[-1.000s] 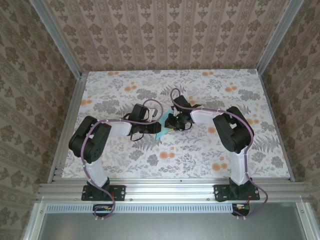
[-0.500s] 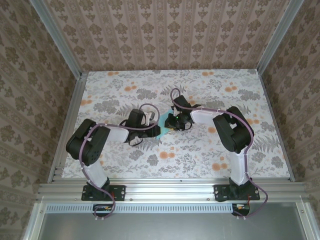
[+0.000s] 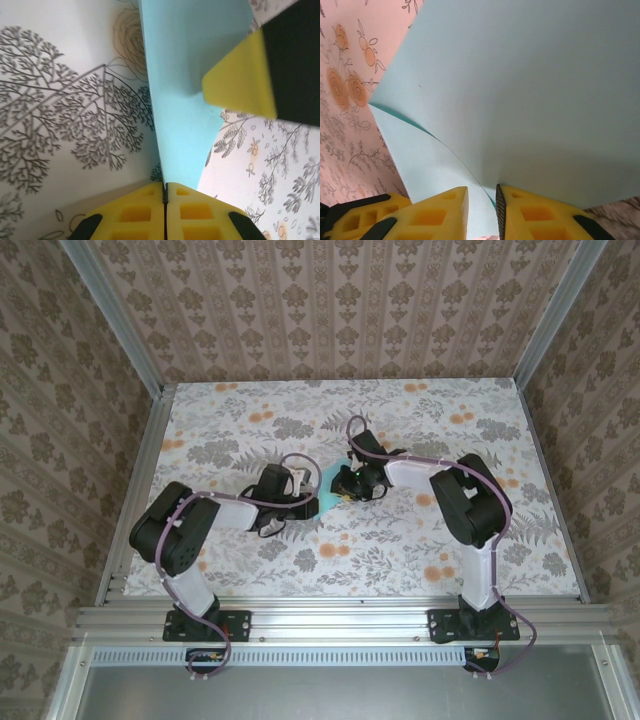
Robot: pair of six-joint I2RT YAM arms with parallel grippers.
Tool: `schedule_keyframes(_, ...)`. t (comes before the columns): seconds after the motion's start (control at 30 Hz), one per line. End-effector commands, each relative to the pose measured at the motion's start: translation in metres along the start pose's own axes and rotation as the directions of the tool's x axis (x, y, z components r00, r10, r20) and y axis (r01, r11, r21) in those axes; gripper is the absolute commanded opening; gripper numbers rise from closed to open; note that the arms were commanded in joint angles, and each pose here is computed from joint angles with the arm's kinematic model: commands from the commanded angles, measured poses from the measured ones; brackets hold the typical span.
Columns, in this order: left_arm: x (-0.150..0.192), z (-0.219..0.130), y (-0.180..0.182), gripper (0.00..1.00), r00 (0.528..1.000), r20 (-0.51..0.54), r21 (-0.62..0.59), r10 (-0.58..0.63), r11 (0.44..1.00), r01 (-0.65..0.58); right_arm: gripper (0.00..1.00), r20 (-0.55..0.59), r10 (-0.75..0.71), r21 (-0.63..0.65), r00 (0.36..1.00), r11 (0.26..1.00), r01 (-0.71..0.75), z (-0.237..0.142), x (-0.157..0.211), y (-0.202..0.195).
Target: Fold a paper plane with a square sheet of paper (pick it up from the middle)
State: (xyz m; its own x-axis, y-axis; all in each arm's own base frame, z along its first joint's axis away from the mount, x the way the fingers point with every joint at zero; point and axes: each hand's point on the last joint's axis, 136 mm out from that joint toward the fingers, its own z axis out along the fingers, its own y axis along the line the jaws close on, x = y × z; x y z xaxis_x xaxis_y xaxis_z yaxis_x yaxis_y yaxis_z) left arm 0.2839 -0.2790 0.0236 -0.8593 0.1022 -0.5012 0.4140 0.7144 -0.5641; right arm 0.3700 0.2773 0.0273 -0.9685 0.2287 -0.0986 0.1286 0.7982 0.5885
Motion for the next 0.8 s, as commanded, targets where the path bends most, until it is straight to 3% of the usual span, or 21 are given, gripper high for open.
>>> schedule_keyframes(0.0, 0.001, -0.006, 0.002, 0.06, 0.987, -0.013, -0.086, 0.163, 0.983, -0.163, 0.26, 0.092, 0.010, -0.067, 0.996, 0.998, -0.004, -0.035, -0.016, 0.023)
schedule_keyframes(0.17, -0.001, -0.006, 0.003, 0.05, 0.961, -0.011, -0.144, 0.276, 0.951, -0.275, 0.28, 0.120, 0.036, -0.089, 0.992, 0.996, -0.026, -0.045, -0.016, 0.028)
schedule_keyframes(0.4, 0.001, -0.003, 0.003, 0.05, 0.913, -0.026, -0.203, 0.408, 0.892, -0.404, 0.45, 0.102, 0.206, -0.162, 0.973, 0.969, -0.188, -0.041, -0.014, 0.030)
schedule_keyframes(0.77, 0.005, 0.001, 0.007, 0.04, 0.862, -0.049, -0.265, 0.504, 0.826, -0.497, 0.51, 0.013, 0.360, -0.207, 0.933, 0.914, -0.350, -0.015, -0.017, 0.033)
